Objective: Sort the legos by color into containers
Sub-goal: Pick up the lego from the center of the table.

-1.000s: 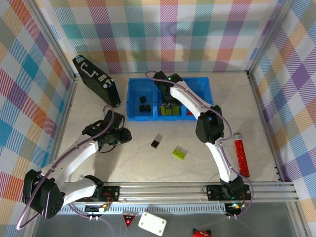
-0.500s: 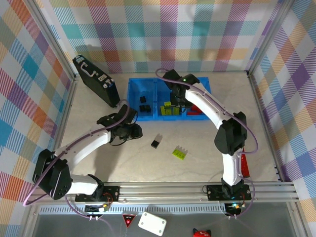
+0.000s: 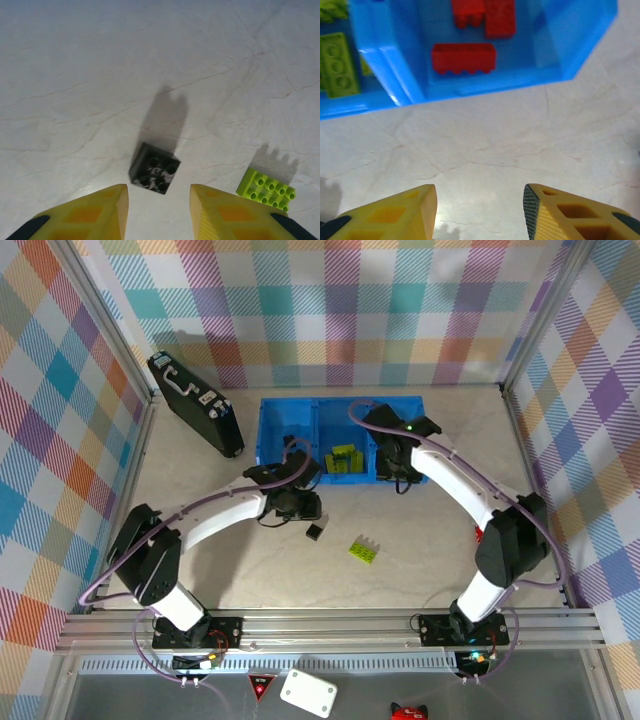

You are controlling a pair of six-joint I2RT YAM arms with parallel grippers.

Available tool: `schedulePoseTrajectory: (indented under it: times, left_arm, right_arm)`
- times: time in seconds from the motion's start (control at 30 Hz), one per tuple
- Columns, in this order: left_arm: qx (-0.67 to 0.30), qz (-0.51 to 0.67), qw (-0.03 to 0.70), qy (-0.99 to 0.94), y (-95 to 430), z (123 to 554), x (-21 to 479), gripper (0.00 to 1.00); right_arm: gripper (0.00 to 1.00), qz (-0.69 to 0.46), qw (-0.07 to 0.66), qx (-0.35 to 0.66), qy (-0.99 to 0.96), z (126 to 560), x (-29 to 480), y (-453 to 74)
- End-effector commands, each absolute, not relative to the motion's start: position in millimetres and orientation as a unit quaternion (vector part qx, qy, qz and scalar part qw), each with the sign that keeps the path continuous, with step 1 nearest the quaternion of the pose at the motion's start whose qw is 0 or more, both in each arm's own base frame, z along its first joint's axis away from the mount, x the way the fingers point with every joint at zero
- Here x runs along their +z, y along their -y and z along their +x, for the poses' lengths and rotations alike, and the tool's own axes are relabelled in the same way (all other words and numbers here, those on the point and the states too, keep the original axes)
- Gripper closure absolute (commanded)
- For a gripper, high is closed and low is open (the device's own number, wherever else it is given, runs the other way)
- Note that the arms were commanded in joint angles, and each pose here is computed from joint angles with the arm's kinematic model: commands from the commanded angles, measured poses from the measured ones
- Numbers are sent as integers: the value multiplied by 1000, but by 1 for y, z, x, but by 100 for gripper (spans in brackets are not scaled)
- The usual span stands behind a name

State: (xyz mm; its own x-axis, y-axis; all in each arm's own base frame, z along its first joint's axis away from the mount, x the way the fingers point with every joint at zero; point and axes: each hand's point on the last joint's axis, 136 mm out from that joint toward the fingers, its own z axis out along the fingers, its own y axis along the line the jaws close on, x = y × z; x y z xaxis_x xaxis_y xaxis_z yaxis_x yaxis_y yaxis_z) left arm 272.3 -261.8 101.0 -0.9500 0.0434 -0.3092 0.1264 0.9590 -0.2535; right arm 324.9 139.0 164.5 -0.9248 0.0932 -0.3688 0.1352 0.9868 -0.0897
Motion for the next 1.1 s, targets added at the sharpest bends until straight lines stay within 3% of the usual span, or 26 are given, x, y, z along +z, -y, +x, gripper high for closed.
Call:
schedulePoseTrajectory:
  times: [0.0,0.43,0.63,1.07]
  left_arm:
    - [-92,99,153,-979,271,269,97,61]
    - [-4,285,96,-954,272,249,76,53]
    - [-14,283,73,-956,269,247,69,47]
    - [-7,246,36,-969,260,254,42,50]
  right_arm:
    - [49,86,190,-53,-977,314,163,-124]
    - [49,101,174,-78,-976,275,144,-82]
    - [49,104,169,-75,-977,270,140,-80]
    - [49,101,165,-68,-979,275,141,-86]
